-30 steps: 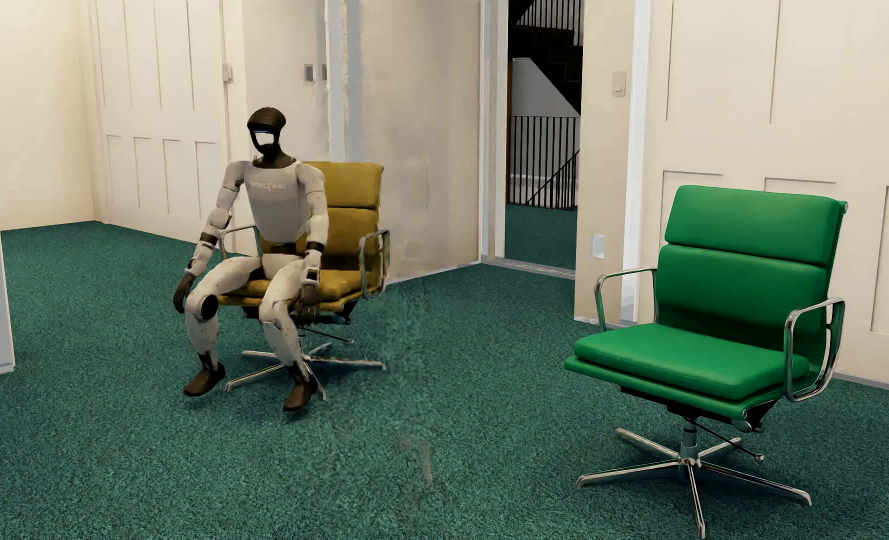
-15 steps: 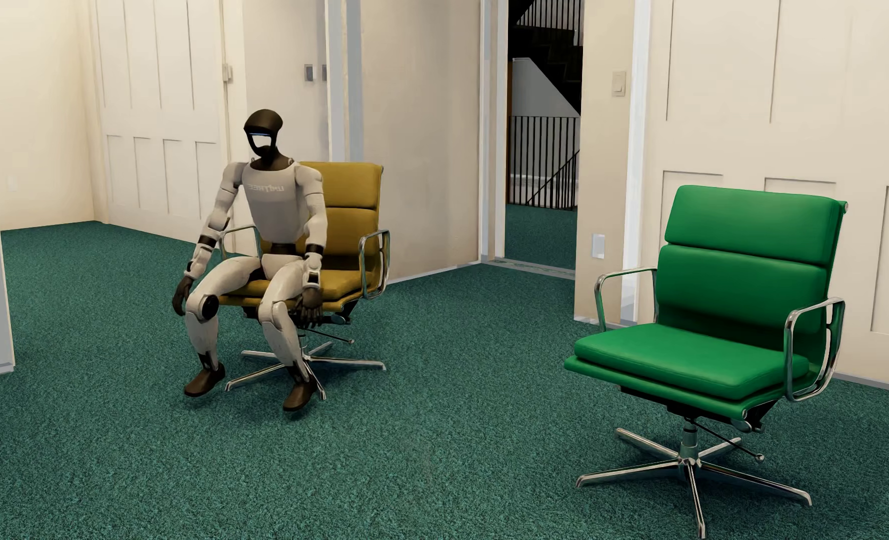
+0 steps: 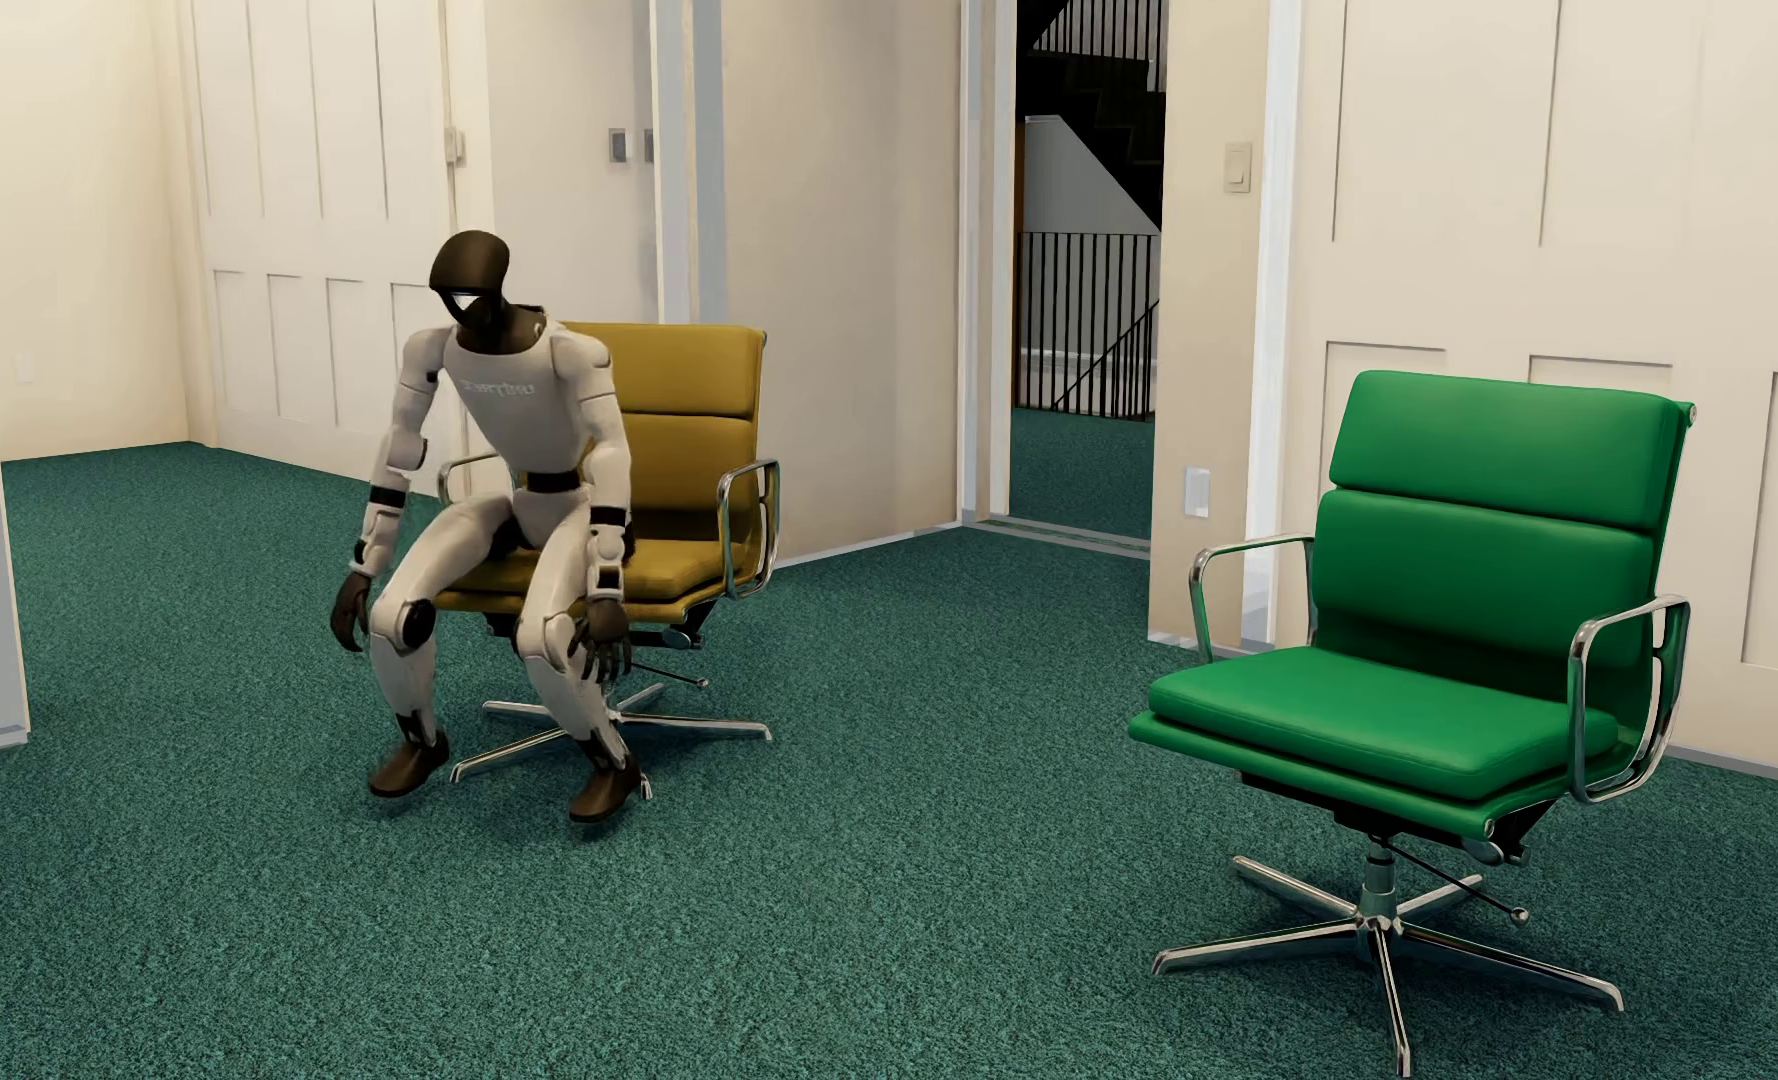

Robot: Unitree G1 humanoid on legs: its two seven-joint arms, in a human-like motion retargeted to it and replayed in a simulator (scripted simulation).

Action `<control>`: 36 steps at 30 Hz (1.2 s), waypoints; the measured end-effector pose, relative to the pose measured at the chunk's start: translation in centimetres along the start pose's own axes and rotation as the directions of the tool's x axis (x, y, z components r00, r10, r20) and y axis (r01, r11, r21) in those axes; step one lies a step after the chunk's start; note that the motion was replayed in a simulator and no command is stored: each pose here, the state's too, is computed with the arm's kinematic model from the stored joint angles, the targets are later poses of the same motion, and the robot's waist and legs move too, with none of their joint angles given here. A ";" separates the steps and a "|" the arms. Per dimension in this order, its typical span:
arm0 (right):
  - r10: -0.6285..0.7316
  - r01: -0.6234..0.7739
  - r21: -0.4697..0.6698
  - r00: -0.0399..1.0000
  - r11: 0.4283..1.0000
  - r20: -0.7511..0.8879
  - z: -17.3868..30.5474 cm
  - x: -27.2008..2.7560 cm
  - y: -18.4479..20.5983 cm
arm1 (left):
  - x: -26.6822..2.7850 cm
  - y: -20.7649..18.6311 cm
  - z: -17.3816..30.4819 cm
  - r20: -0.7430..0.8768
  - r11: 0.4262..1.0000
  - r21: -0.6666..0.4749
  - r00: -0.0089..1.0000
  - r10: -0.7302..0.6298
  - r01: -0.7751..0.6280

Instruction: Stand up from the dark yellow chair

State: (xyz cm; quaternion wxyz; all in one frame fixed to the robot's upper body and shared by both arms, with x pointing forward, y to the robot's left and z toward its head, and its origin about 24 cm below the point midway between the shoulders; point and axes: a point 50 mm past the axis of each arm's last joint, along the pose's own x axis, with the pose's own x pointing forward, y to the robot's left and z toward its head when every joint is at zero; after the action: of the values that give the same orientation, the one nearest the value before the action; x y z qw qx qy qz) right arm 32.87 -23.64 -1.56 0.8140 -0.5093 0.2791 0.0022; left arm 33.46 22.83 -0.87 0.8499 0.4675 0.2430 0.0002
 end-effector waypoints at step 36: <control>0.427 -0.275 0.350 0.751 0.896 -0.504 -19.2 -13.4 16.1 | -8.2 -5.4 -18.0 -0.434 0.960 0.093 0.879 -0.200 0.264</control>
State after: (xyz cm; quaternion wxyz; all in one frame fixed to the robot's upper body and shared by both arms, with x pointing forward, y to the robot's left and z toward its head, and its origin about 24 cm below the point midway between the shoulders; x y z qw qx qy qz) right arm 8.28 -28.08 -15.02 0.7360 -0.3158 0.5980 -0.0313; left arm 17.60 32.21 -9.83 0.7339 0.4863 0.4738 -0.0195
